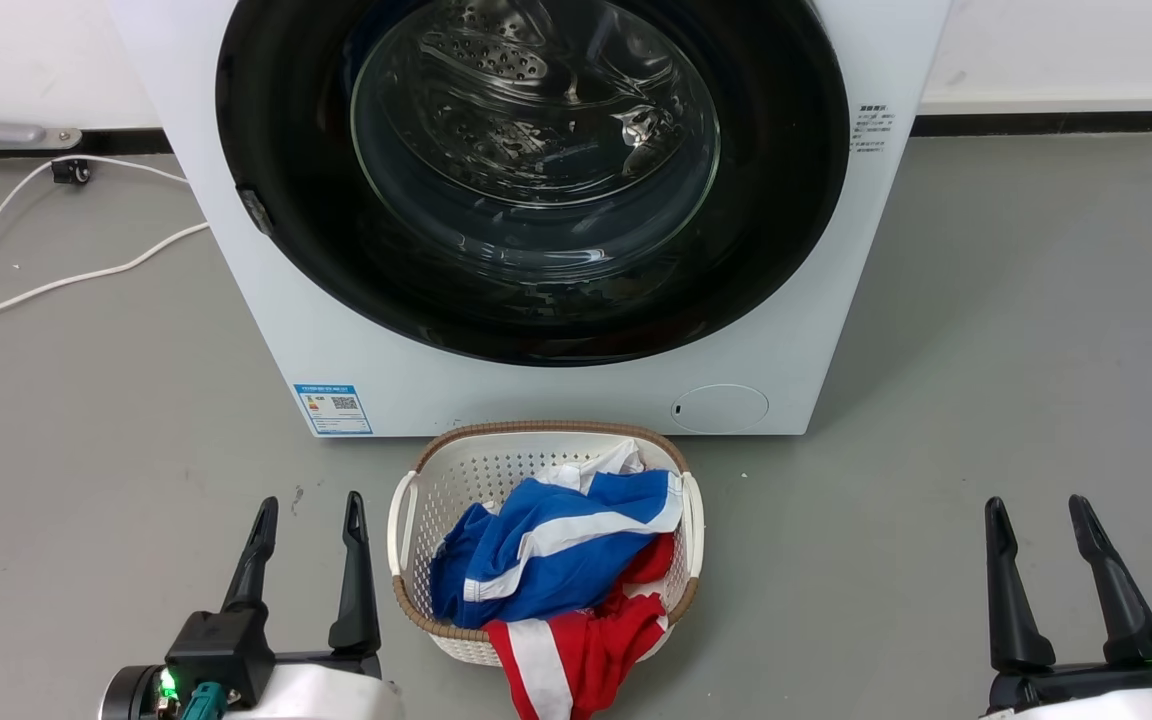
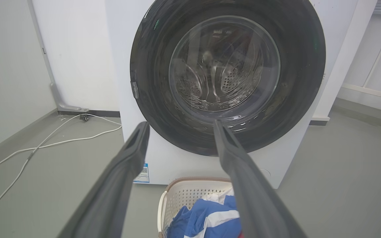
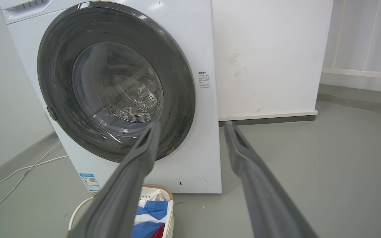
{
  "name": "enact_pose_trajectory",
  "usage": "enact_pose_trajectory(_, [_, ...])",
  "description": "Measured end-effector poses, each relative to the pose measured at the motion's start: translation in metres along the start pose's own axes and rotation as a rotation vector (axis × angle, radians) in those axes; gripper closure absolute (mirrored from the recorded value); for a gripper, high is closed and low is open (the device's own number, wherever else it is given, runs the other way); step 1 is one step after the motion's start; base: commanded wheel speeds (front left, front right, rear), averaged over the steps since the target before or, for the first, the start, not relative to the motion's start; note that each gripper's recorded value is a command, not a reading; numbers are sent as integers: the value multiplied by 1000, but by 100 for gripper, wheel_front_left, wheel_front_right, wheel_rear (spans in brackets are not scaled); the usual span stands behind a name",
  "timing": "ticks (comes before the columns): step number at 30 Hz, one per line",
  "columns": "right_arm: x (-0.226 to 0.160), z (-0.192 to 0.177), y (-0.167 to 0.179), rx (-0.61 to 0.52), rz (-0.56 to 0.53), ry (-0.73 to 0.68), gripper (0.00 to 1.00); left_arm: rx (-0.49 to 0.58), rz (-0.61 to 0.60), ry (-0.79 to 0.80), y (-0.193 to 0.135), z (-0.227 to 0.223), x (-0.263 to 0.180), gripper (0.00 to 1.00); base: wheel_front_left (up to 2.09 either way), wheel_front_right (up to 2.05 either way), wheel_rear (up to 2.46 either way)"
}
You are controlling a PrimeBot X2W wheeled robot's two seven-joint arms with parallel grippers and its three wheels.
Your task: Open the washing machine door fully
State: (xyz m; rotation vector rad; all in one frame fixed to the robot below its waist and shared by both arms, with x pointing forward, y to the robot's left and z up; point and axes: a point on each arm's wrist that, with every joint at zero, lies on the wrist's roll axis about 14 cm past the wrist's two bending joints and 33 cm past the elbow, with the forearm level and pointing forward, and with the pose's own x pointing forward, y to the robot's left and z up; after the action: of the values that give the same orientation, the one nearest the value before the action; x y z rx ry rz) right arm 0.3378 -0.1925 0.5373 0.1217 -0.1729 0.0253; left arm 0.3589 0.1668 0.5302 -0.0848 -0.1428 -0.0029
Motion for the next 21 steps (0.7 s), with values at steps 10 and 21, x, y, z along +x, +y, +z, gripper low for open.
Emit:
enact_pose_trajectory(10, [-3,0,2,-57,14,-6,0,60,-2,-12,2,0,-2,0,0,0,0])
enact_pose_trajectory(21, [-5,-1,1,-38,10,-3,0,44,1,-1,6,-3,-4,0,0,0,0])
